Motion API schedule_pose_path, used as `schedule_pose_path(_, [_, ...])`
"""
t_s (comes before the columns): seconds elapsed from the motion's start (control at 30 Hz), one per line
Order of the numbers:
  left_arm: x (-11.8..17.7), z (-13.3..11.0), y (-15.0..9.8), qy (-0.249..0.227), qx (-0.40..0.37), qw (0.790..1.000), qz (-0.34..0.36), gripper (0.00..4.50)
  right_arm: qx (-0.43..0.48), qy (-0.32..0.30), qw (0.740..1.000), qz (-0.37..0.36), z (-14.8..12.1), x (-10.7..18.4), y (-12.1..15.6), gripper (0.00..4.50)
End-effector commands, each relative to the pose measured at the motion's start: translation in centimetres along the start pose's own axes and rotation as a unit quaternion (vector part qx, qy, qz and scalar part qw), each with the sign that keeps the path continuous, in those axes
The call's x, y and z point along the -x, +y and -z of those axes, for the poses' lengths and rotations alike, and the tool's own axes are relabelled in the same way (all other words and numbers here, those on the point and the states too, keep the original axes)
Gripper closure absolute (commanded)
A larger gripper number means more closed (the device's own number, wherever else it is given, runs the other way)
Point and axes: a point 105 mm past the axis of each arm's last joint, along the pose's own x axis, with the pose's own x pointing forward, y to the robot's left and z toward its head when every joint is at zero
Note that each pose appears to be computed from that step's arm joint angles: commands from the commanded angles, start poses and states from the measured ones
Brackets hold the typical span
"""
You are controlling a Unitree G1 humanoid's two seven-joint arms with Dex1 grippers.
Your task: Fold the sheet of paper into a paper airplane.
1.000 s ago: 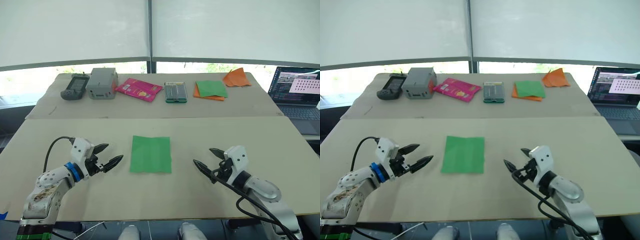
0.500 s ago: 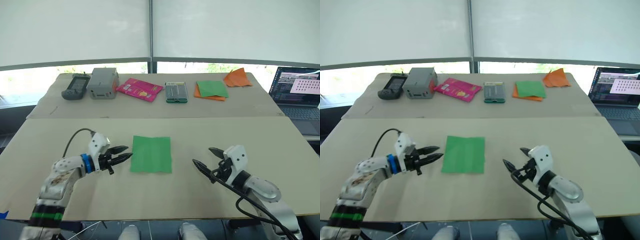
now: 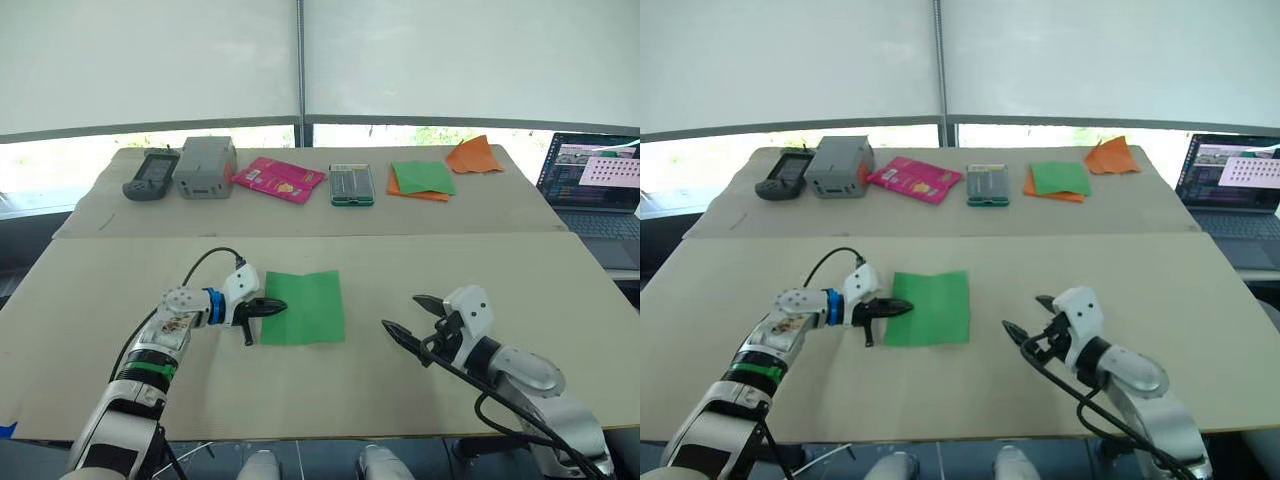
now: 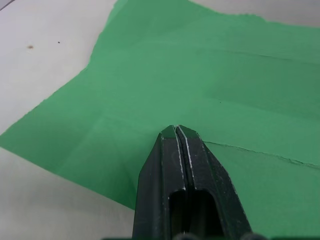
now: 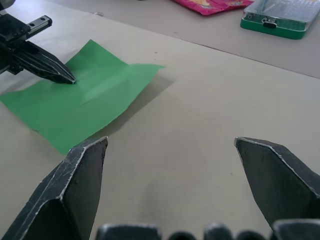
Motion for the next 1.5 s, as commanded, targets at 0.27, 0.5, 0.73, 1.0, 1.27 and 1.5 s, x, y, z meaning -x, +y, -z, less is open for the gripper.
schedule_pose_path(0.27, [-0.9,2.2,-1.5,0.046,-0.018,0.998,0.036,4.5,-0.002,0.056,0.997,-0.053,0.9,-2.7,0.0,1.88])
schedule_pose_path(0.5, [-0.8,2.6,-1.9,0.048,-0.015,0.998,0.036,4.5,0.005,0.062,0.994,-0.09,1.3,-5.0,0.6,4.33])
schedule_pose_path(0.73, [-0.6,2.7,-2.1,0.047,-0.012,0.998,0.032,4.5,0.038,0.091,0.988,-0.117,2.9,-6.8,1.3,4.48])
schedule_pose_path(1.0, [-0.3,2.8,-2.1,0.049,-0.009,0.998,0.027,4.5,0.046,0.066,0.986,-0.147,2.4,-9.8,2.5,4.48])
schedule_pose_path(1.27, [-0.1,2.9,-2.2,0.05,-0.008,0.998,0.025,4.5,0.009,-0.016,0.988,-0.154,-2.4,-10.6,2.8,4.48])
schedule_pose_path(1.5, [0.2,3.1,-2.3,0.052,-0.006,0.998,0.024,4.5,0.024,-0.019,0.978,-0.208,-4.2,-11.6,6.4,4.48])
